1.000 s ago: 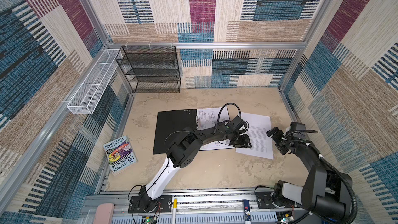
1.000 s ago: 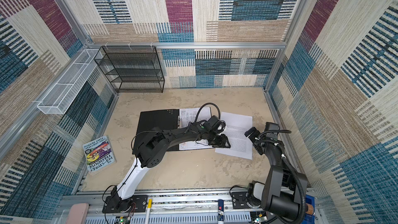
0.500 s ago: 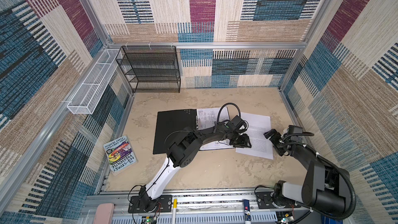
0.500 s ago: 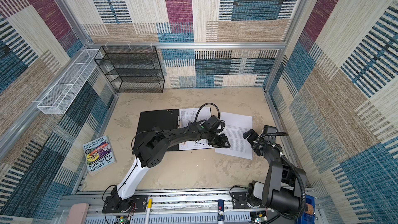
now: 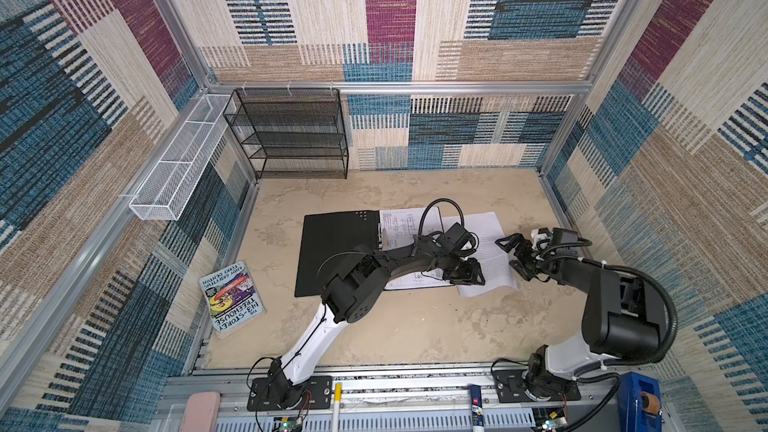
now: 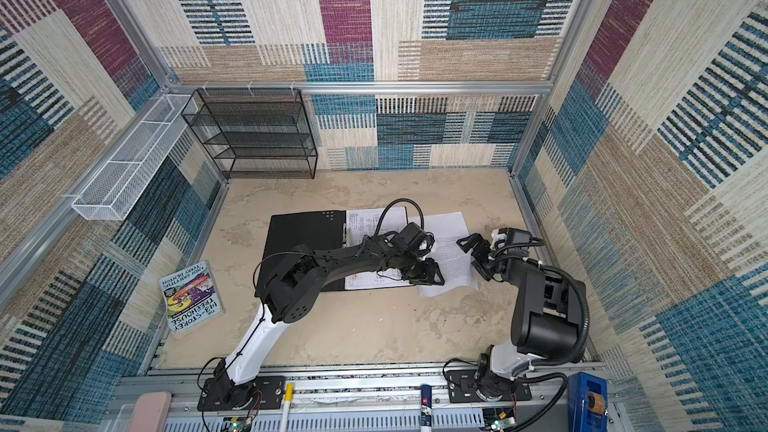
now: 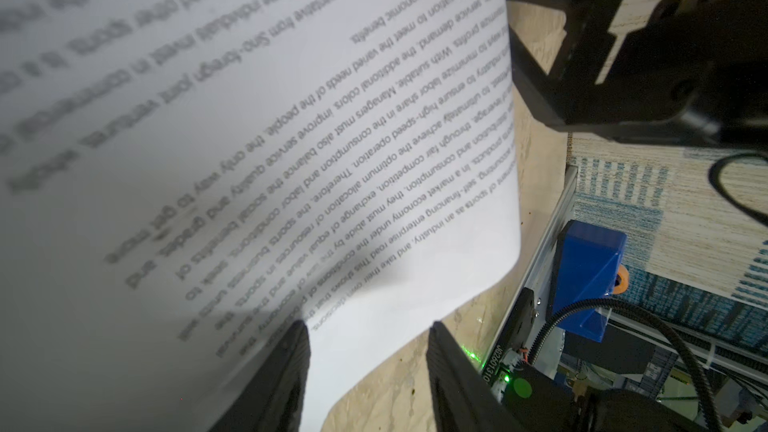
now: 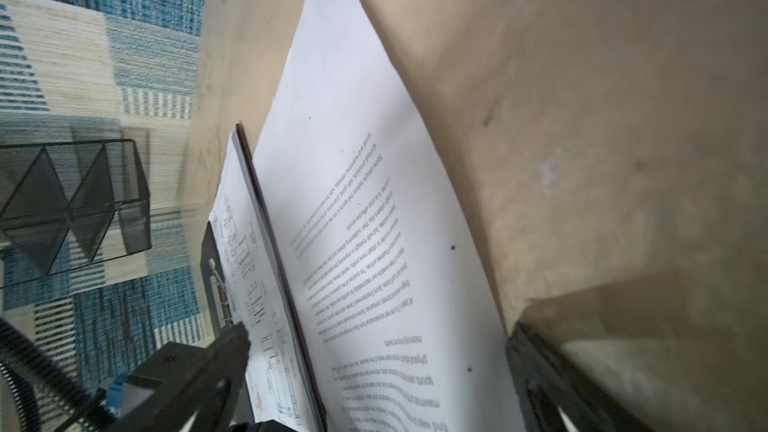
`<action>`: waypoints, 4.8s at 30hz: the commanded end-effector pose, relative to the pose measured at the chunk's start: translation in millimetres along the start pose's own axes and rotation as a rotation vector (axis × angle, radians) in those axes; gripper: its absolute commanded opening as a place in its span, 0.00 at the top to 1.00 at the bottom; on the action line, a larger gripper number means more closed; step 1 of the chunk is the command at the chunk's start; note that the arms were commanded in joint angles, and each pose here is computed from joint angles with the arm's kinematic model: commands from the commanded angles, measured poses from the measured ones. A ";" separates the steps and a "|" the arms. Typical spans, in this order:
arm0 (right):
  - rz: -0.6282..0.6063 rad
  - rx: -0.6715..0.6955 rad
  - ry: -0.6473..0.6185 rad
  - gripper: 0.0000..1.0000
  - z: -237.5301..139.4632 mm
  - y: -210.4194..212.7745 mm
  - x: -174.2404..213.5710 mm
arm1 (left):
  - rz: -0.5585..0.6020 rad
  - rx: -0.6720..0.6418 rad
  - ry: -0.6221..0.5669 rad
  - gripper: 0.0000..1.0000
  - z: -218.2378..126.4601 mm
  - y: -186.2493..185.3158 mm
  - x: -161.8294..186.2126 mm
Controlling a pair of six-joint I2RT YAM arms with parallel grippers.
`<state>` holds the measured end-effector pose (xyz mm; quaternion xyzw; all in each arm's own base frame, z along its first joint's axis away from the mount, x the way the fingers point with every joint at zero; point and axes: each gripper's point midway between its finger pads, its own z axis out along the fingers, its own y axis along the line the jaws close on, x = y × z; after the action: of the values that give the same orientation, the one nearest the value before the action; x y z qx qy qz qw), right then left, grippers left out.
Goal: Put the files into the folder
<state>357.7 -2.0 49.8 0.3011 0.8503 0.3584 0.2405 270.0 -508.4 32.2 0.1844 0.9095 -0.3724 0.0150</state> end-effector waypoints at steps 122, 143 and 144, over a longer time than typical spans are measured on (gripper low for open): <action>-0.178 0.001 0.151 0.56 44.6 37.0 -29.9 | -0.072 -0.339 0.153 0.51 -15.7 95.5 48.5; -0.187 0.054 0.128 0.89 39.0 31.4 -31.7 | -0.046 -0.257 0.153 0.51 -13.7 76.6 40.3; -0.188 0.058 0.122 0.91 37.4 32.0 -32.3 | -0.038 -0.239 0.151 0.51 -13.6 72.3 38.5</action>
<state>413.0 15.0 51.2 0.2039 0.8972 0.3370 0.1995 274.2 -486.3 28.7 0.2087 0.9107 -0.3565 0.0086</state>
